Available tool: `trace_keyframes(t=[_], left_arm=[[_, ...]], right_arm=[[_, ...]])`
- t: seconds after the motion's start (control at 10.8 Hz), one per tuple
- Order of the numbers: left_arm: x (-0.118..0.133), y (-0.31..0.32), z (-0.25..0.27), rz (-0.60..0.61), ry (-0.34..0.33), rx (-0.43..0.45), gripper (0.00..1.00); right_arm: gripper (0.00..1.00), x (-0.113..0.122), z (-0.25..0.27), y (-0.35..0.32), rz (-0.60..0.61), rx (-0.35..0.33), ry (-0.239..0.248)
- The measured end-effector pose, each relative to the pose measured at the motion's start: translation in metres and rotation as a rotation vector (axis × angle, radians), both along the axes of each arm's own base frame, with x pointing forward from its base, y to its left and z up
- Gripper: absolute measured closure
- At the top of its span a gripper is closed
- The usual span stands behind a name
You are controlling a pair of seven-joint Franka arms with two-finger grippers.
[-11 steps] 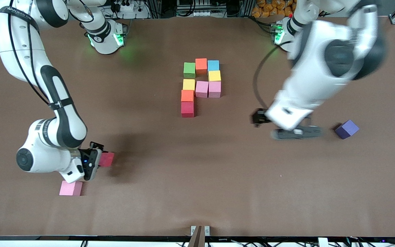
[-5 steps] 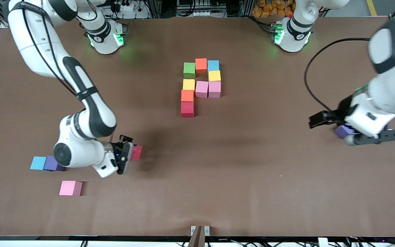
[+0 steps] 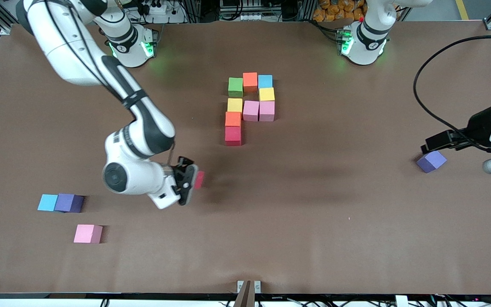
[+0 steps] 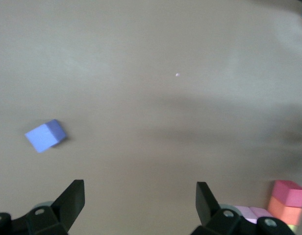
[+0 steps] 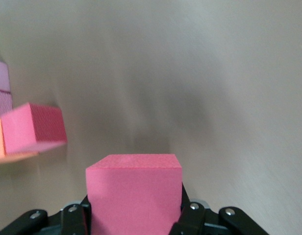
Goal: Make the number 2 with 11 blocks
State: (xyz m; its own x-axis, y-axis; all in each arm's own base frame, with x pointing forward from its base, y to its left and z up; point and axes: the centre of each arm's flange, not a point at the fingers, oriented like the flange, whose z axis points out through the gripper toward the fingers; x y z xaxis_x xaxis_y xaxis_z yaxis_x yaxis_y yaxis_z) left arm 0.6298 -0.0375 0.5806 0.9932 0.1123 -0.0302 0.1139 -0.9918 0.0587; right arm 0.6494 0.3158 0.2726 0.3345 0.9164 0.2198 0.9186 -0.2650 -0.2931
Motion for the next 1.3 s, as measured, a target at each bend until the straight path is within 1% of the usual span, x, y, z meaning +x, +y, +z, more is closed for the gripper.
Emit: trace_keyframes(t=[0.09,0.19,0.37,0.56,0.74,0.93,1.02,1.12,1.3], left_arm=[[-0.001,-0.009,-0.003,-0.034,0.004,0.072,0.0],[-0.001,-0.018,-0.007,-0.057,0.009,0.108,0.0],[-0.001,-0.014,-0.014,-0.059,0.02,0.122,0.0],[-0.002,0.005,-0.017,-0.049,0.014,0.119,0.0],[-0.008,0.025,-0.03,-0.08,-0.015,0.11,0.0],[-0.017,0.044,-0.048,-0.094,-0.001,0.103,0.0],[-0.02,0.049,-0.058,-0.091,0.014,0.101,0.0],[-0.022,0.054,-0.069,-0.101,0.028,0.099,0.0],[-0.026,0.048,-0.09,-0.159,0.055,0.09,0.0]], right_arm=[[0.4,-0.011,0.003,0.026,0.014,0.001,-0.015],[0.4,-0.022,0.007,0.052,0.045,0.002,-0.042],[0.4,-0.047,0.016,0.103,0.114,0.007,-0.115],[0.4,-0.071,0.022,0.143,0.164,0.026,-0.16],[0.4,-0.095,0.019,0.172,0.199,0.041,-0.193],[0.4,-0.13,0.003,0.194,0.21,0.047,-0.214],[0.4,-0.15,-0.005,0.202,0.217,0.039,-0.211],[0.4,-0.165,-0.012,0.205,0.229,0.02,-0.205],[0.4,-0.183,-0.025,0.204,0.242,-0.037,-0.208]])
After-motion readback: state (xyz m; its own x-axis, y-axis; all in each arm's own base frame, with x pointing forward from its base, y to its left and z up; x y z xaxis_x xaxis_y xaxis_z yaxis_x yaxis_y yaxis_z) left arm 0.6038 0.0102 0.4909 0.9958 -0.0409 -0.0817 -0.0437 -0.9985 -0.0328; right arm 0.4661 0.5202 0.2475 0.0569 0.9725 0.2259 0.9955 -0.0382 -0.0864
